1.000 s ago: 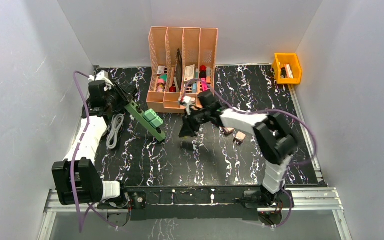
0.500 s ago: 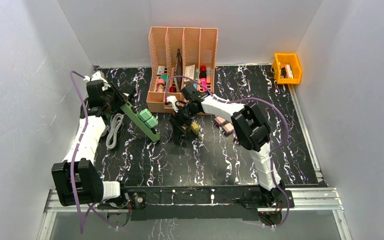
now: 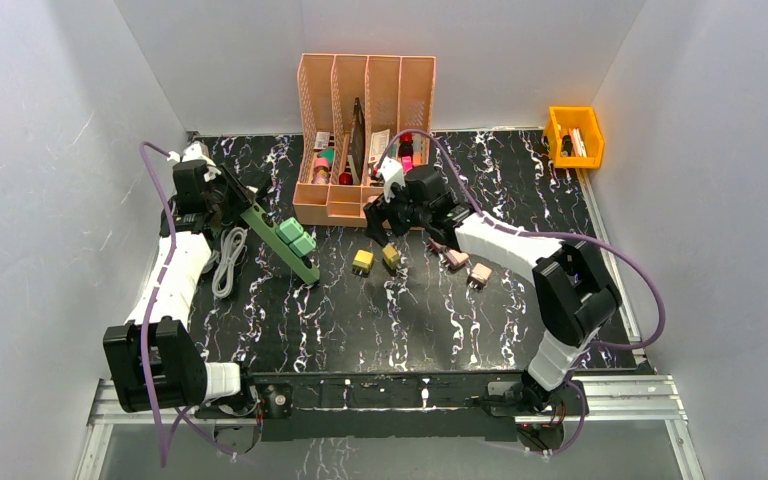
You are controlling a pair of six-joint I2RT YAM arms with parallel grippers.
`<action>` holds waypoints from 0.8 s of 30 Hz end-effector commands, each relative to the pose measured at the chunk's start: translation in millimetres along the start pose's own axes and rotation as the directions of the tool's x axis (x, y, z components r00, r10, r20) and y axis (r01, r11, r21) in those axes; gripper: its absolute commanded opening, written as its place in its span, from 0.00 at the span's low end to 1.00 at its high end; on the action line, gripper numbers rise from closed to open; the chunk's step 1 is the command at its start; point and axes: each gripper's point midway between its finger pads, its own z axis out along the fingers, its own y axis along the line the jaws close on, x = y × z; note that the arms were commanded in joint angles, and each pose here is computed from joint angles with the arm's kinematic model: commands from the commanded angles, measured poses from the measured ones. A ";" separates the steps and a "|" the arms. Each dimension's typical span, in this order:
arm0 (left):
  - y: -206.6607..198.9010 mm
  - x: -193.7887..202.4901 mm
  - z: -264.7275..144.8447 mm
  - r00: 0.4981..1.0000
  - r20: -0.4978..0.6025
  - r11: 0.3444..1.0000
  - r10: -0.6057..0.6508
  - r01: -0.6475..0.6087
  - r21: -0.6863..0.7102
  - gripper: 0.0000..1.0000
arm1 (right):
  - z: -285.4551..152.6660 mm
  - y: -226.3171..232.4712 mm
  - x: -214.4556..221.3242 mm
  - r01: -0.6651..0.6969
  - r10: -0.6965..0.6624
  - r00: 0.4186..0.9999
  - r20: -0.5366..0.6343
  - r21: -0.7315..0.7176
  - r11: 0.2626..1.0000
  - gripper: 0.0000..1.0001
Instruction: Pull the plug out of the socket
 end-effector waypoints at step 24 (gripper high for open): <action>-5.6 -27.0 -8.1 0.996 0.082 0.999 0.035 -0.037 0.014 0.00 | 19.0 -0.4 96.6 -0.128 0.129 0.940 -0.317 0.024 0.991 0.57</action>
